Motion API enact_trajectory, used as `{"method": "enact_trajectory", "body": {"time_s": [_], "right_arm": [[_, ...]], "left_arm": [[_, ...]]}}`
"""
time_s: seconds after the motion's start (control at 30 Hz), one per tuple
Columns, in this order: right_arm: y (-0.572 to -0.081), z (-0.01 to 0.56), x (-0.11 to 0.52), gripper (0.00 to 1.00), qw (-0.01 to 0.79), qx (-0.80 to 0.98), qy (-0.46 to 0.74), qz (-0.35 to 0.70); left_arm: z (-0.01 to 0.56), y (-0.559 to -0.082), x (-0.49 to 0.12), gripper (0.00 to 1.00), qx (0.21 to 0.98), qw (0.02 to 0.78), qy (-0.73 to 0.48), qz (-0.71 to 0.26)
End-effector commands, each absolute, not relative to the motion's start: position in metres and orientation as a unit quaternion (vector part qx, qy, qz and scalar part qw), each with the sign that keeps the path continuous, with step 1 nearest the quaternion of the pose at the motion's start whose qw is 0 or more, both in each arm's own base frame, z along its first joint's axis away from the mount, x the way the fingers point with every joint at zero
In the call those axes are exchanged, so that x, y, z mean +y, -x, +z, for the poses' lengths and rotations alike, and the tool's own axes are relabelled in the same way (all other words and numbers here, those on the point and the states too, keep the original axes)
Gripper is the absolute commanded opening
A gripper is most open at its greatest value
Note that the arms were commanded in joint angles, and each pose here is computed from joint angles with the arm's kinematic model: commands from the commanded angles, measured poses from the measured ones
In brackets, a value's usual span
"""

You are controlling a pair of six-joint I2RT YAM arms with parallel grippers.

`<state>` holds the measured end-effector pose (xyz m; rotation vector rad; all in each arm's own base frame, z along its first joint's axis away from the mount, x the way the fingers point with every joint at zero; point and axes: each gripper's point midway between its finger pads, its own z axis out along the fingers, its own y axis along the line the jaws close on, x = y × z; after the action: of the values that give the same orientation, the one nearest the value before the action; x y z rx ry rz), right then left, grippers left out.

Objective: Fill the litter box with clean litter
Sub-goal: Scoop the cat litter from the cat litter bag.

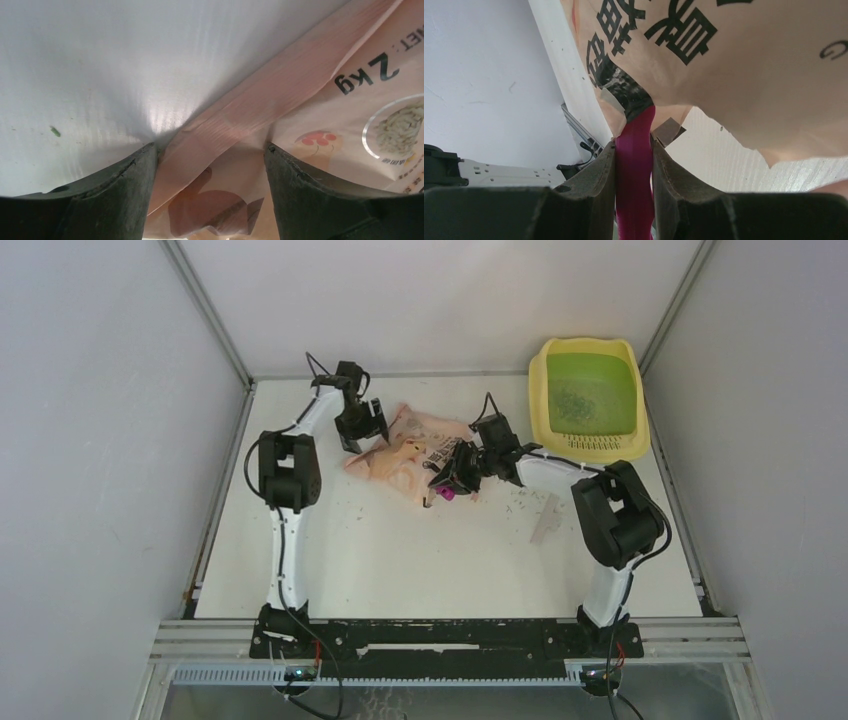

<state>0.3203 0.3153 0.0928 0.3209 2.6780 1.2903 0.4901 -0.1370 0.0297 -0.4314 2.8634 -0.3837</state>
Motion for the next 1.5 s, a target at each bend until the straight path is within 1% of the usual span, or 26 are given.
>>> {"method": "enact_trajectory", "body": {"time_s": [0.0, 0.2, 0.4, 0.63, 0.9, 1.07, 1.2, 1.47], "right_arm": [[-0.329, 0.090, 0.313, 0.00, 0.068, 0.899, -0.109, 0.418], [-0.351, 0.101, 0.334, 0.00, 0.090, 0.879, -0.082, 0.461], [-0.366, 0.098, 0.362, 0.00, 0.106, 0.860, -0.039, 0.498], [-0.374, 0.086, 0.389, 0.00, 0.097, 0.852, -0.014, 0.515], [-0.391, 0.107, 0.410, 0.00, 0.126, 0.815, 0.036, 0.565], [-0.388, 0.122, 0.422, 0.00, 0.131, 0.775, 0.076, 0.613], [-0.380, 0.131, 0.425, 0.00, 0.132, 0.756, 0.103, 0.632], [-0.357, 0.151, 0.405, 0.00, 0.175, 0.734, 0.127, 0.644]], "left_arm": [[0.031, -0.459, -0.152, 0.81, 0.985, 0.088, 0.099, -0.114], [0.032, -0.438, -0.153, 0.80, 0.987, 0.082, 0.085, -0.111], [0.026, -0.418, -0.151, 0.80, 0.989, 0.071, 0.075, -0.107], [0.025, -0.407, -0.152, 0.79, 0.989, 0.064, 0.070, -0.111], [0.029, -0.403, -0.158, 0.79, 0.988, 0.065, 0.066, -0.120], [0.043, -0.402, -0.161, 0.78, 0.988, 0.078, 0.062, -0.122], [0.052, -0.398, -0.160, 0.78, 0.987, 0.087, 0.062, -0.123], [0.066, -0.400, -0.157, 0.84, 0.984, 0.098, 0.068, -0.133]]}}
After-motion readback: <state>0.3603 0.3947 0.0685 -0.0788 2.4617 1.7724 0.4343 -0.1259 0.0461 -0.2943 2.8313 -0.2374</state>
